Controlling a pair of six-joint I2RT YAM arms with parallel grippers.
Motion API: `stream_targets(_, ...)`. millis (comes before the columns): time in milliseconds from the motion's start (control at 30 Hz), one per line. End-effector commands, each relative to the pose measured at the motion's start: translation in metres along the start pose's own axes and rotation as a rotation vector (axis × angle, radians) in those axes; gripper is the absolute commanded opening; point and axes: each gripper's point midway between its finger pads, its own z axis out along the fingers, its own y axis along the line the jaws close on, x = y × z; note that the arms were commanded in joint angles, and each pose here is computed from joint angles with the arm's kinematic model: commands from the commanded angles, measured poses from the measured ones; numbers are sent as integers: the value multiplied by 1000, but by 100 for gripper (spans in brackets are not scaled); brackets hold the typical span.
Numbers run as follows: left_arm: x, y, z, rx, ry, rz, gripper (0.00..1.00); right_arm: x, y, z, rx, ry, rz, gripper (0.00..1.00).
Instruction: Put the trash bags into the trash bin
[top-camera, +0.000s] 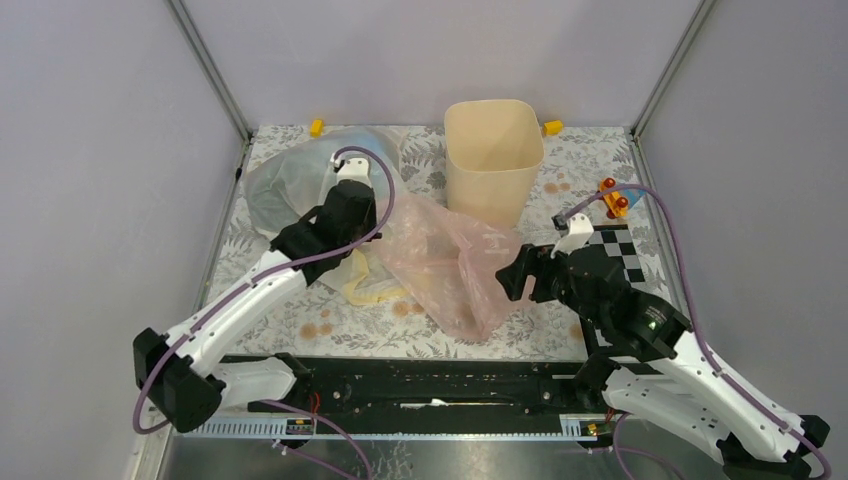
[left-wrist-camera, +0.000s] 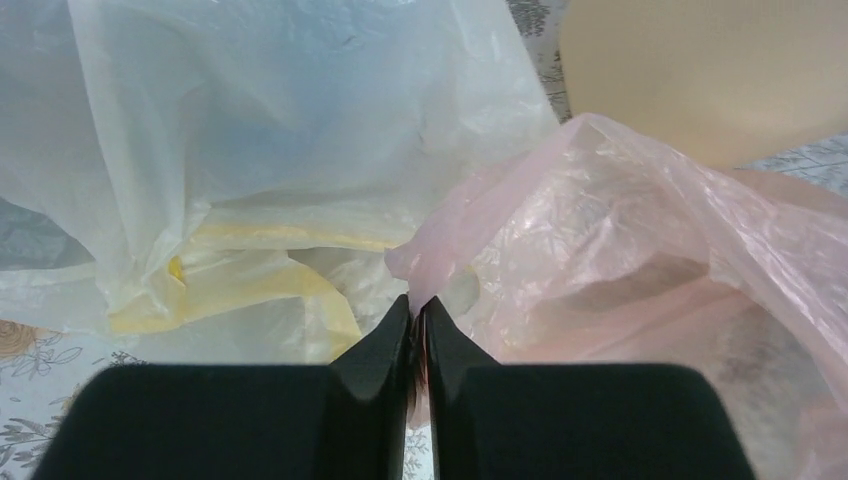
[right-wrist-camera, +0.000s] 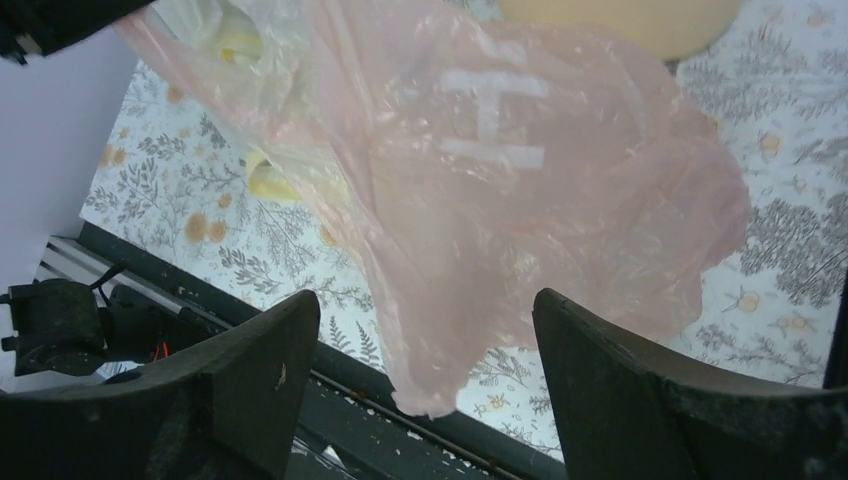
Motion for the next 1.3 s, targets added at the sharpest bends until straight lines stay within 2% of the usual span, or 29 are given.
stream_targets(0, -32, -11, 17, -5, -72, -66, 20, 45, -7, 13, -7, 115, 61, 84)
stream_targets(33, -35, -17, 22, 8, -70, -75, 29, 52, -2, 18, -37, 135, 82, 84)
stream_targets(167, -50, -42, 22, 88, -49, -105, 77, 72, 31, 35, -202, 209, 166, 79)
stream_targets(200, -51, -46, 17, 116, -37, -114, 87, 74, 37, 40, -223, 223, 189, 78)
stream_targets(233, -50, -51, 9, 155, -24, -113, 91, 76, 43, 45, -243, 234, 212, 77)
stream_targets(400, -28, -54, -36, 305, 36, -107, 94, 66, 91, 65, -449, 243, 297, 72)
stream_targets(467, -18, -49, -55, 334, 50, -119, 99, 60, 108, 74, -498, 248, 296, 71)
stream_targets(533, -12, -42, -73, 353, 47, -131, 99, 53, 124, 80, -532, 239, 276, 75)
stream_targets(667, -14, -31, -106, 401, -11, -168, 99, 46, 148, 90, -560, 231, 243, 91)
stream_targets(733, -7, -45, -122, 514, 10, -171, 99, 44, 152, 94, -554, 232, 224, 97)
stream_targets(833, 14, -72, -136, 705, 84, -175, 99, 36, 145, 91, -516, 196, 214, 100)
stream_targets(900, 31, -83, -136, 762, 104, -173, 99, 29, 129, 88, -427, 156, 207, 100)
stream_targets(1067, 61, -105, -130, 770, 80, -106, 99, 11, 63, 72, -102, 38, 214, 100)
stream_targets(1267, 80, -147, -134, 762, 74, -38, 99, -10, 20, 37, 46, -87, 199, 100)
